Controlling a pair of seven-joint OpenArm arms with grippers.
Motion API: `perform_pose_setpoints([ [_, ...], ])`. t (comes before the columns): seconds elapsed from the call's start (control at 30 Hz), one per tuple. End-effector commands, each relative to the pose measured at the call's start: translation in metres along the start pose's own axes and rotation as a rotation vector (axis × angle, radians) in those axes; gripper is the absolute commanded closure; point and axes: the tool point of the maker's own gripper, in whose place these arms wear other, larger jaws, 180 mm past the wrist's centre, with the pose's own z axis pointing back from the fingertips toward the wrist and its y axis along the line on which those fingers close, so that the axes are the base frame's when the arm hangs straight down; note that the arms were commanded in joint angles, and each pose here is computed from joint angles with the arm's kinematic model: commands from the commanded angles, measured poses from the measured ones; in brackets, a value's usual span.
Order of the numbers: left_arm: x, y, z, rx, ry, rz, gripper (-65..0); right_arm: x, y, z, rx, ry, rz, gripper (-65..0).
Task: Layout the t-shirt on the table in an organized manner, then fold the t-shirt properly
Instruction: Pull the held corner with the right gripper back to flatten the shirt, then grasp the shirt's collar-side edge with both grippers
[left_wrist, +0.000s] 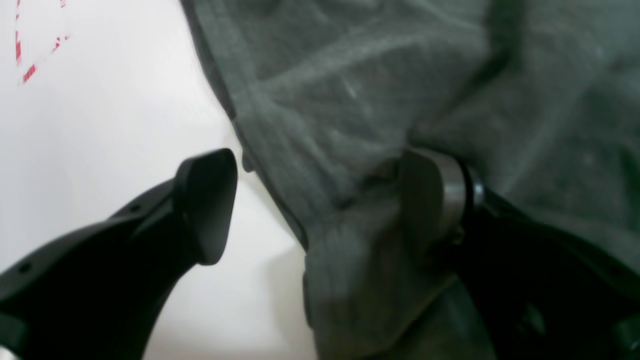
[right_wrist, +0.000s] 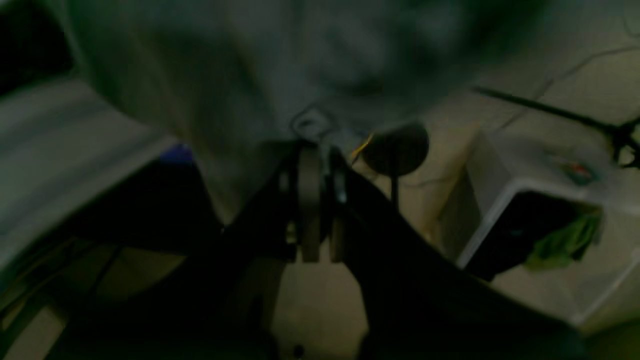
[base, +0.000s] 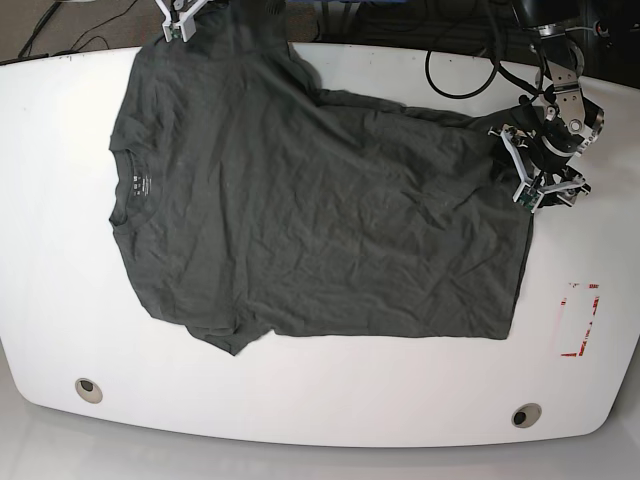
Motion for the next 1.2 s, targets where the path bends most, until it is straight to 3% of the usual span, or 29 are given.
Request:
perform_pose_setpoints([
  [0.0,0.007,0.009,0.002,0.021,-0.021,-0.007,-46.7,0.006,0.002,0.004,0.009,-0.036,0.004,0.0],
  [0.37,0.006,0.015,0.005,0.033,-0.015,-0.023,-47.2,0.016,-0.005,0.005,-0.001,-0.052,0.031,-1.8],
  [0.5,0.005,0.016,0.005,0.034,-0.011,-0.026,-47.4,0.016,-0.005,0.005,-0.001,-0.052,0.031,-15.4],
  [0.63,0.002,0.017,0.007,0.036,0.0,-0.027,-47.4,0.016,-0.005,0.005,-0.003,-0.052,0.032,-34.4],
  [0.77,0.0,0.031,0.013,0.065,0.033,-0.06,-49.0,0.019,-0.011,0.007,-0.014,-0.051,0.053,-46.7],
  [0.97,0.008,0.046,0.029,0.125,0.078,-0.103,-56.2,0.042,-0.029,0.013,-0.056,-0.113,0.079,-48.5],
  [1.17,0.004,0.055,0.05,0.177,0.099,-0.122,-56.6,0.071,-0.052,0.024,-0.115,-0.187,0.093,-48.5],
])
